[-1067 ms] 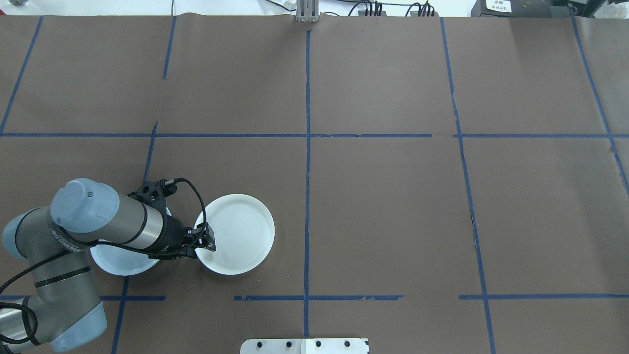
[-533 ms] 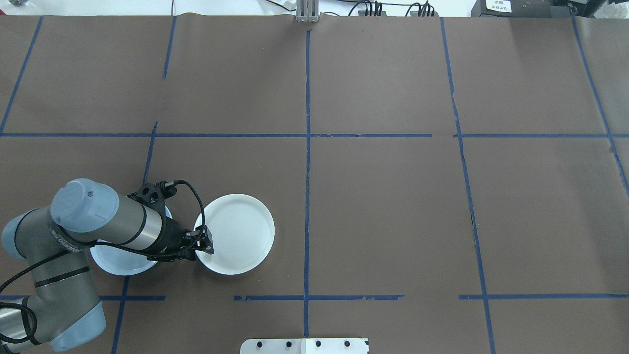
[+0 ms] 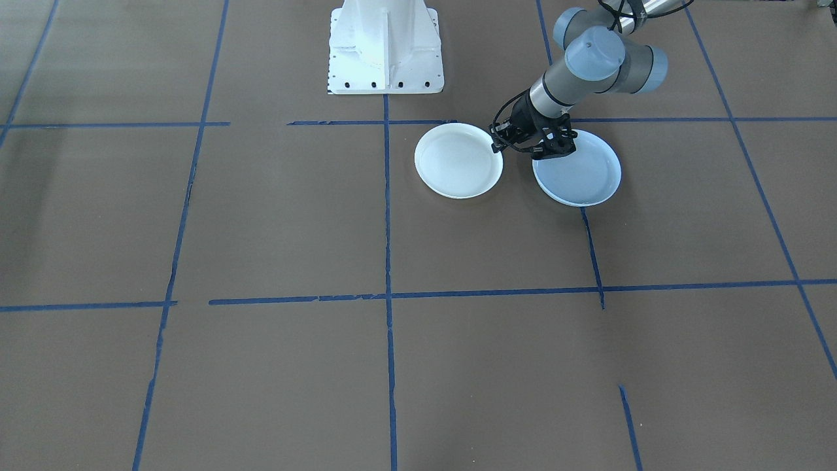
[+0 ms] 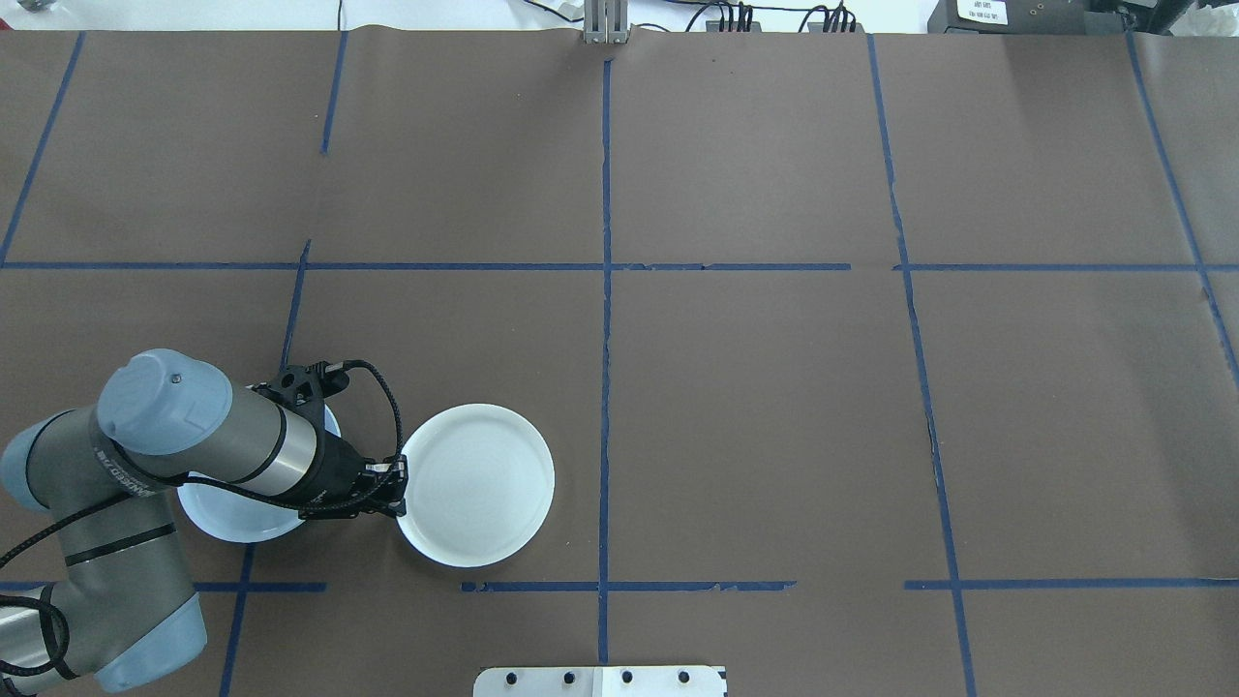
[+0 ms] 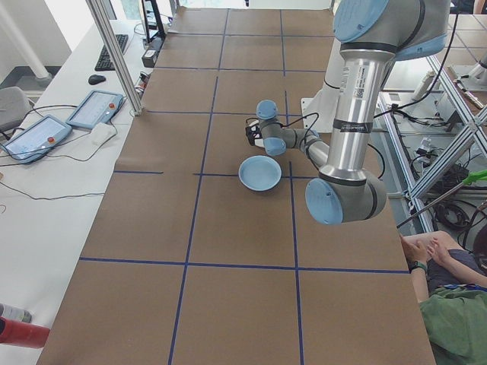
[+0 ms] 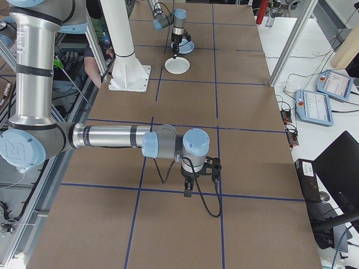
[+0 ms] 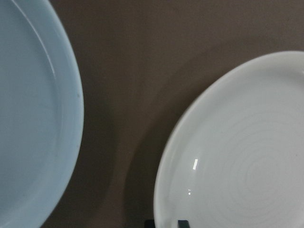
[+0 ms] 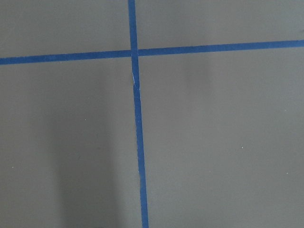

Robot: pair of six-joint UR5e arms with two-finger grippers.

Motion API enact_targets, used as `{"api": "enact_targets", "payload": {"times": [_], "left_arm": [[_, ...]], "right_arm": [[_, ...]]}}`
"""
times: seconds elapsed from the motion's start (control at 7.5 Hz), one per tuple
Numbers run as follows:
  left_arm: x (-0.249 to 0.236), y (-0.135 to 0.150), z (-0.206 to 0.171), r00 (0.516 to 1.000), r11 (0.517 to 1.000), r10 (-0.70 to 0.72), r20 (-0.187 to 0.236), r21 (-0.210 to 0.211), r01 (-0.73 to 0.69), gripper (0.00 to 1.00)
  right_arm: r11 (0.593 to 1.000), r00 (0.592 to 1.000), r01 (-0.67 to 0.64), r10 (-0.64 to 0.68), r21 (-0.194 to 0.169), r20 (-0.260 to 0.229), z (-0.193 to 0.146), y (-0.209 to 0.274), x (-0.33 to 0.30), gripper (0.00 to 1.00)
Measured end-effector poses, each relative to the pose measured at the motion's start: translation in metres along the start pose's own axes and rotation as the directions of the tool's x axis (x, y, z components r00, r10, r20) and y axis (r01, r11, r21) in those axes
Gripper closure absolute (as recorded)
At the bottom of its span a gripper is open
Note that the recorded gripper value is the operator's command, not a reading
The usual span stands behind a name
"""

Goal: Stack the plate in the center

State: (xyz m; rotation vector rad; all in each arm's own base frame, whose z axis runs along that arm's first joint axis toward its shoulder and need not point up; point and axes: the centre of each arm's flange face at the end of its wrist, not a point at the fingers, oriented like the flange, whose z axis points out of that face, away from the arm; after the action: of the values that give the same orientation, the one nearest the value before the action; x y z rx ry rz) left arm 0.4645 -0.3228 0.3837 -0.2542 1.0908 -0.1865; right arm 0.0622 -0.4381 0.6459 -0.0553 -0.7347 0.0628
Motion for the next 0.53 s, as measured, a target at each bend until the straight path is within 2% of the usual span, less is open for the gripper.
{"api": "enact_targets", "payload": {"times": [0.27,0.53], "left_arm": [[0.003,-0.003,-0.011,1.000,1.000,0.020,-0.016,-0.009,-0.020,1.00],[-0.012,-0.020,-0.046,0.995,0.995,0.083,-0.046,-0.049,-0.086,1.00]], "right_arm": [[1.000,1.000,0.000,0.000,0.000,0.000,0.000,0.000,0.000,0.00],[1.000,1.000,0.000,0.000,0.000,0.000,0.000,0.000,0.000,0.00]]}}
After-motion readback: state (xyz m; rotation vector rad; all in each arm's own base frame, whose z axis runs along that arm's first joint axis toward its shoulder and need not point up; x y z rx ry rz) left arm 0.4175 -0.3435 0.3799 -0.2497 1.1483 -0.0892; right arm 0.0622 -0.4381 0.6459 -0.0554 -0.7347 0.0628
